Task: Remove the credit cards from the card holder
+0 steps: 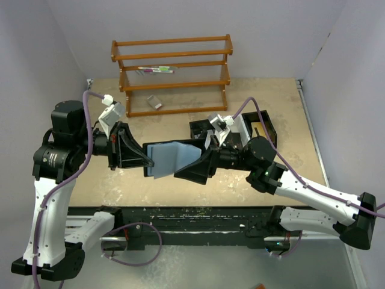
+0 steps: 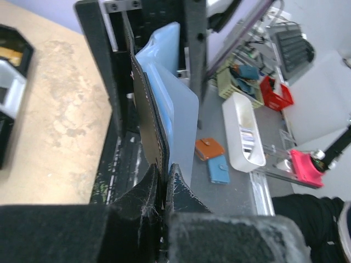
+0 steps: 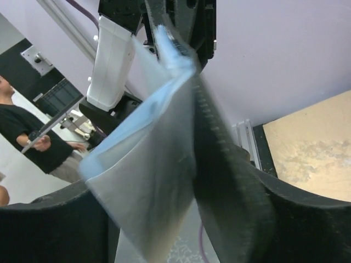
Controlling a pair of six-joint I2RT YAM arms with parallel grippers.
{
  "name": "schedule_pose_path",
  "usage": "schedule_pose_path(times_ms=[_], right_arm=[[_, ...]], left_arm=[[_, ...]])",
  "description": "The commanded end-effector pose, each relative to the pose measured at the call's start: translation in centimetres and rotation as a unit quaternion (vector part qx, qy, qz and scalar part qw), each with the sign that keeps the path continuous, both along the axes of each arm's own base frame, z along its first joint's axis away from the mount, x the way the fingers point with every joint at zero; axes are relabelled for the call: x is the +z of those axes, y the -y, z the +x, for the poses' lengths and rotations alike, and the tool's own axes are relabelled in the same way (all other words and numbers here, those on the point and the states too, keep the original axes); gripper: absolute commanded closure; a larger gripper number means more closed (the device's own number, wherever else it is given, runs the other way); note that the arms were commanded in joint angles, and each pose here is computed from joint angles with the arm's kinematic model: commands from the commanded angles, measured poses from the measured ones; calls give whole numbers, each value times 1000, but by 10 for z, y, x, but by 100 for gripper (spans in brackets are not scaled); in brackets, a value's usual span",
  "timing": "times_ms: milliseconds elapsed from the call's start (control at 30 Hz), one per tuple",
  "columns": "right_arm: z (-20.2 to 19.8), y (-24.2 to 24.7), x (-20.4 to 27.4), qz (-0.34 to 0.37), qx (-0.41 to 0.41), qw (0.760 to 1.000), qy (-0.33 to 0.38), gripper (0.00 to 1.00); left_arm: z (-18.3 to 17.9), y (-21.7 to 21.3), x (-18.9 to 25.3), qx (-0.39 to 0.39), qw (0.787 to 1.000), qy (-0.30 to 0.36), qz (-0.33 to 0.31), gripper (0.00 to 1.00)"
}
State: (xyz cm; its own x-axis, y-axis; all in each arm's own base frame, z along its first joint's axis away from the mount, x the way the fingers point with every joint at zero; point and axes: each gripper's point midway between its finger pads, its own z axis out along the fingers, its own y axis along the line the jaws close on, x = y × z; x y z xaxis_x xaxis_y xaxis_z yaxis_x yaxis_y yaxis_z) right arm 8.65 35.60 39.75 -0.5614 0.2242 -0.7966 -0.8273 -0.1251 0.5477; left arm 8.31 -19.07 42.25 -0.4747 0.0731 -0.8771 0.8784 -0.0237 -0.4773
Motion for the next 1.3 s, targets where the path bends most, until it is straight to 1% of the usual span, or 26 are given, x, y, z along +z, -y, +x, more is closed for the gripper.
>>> schedule_pose_path(times_ms=[0,67,133,167,200,367,400,467,633,733,933,967,1033,1067,1100,1200,1267], right_arm=[[3,9,18,25,-26,999,15,23],[16,11,14,14,-64,998,14,16],[36,15,16,10,-123,992,9,8],[43,15,13,-1,-143,990,6,3],[52,15,10,-16,-164,986,-2,0],[77,9,-11,-68,-228,971,-27,0],[78,8,0,-61,-235,970,-24,0],[80,2,2,-63,-247,967,-21,0],[73,-18,9,-60,-240,969,-3,0],[73,-26,10,-63,-249,966,3,0],[86,-19,-1,-99,-306,947,-2,1],[87,-14,-3,-99,-315,944,-8,4],[77,-5,-4,-94,-300,949,-23,15],[75,1,-3,-90,-301,949,-27,23],[74,7,-3,-86,-301,949,-26,35],[66,14,0,-74,-287,955,-19,62],[60,13,1,-70,-272,959,-16,75]], left_arm=[[29,-1,-4,83,996,31,33,100],[44,-6,-10,131,989,46,58,100],[59,-12,-17,175,980,54,82,100],[63,-15,-19,188,976,57,91,100],[66,-16,-21,196,974,57,97,100],[65,-16,-19,196,974,62,94,100],[66,-16,-20,197,974,62,94,100],[67,-17,-21,203,972,63,97,100],[71,-18,-24,207,971,61,102,100],[74,-20,-27,215,969,61,108,100],[70,-18,-27,203,972,60,104,100],[68,-17,-26,198,973,62,101,100],[62,-15,-23,186,976,63,94,100],[59,-14,-22,178,978,64,90,100],[56,-13,-21,169,980,64,85,100],[49,-9,-18,144,985,60,73,100],[44,-7,-15,128,988,55,62,100]])
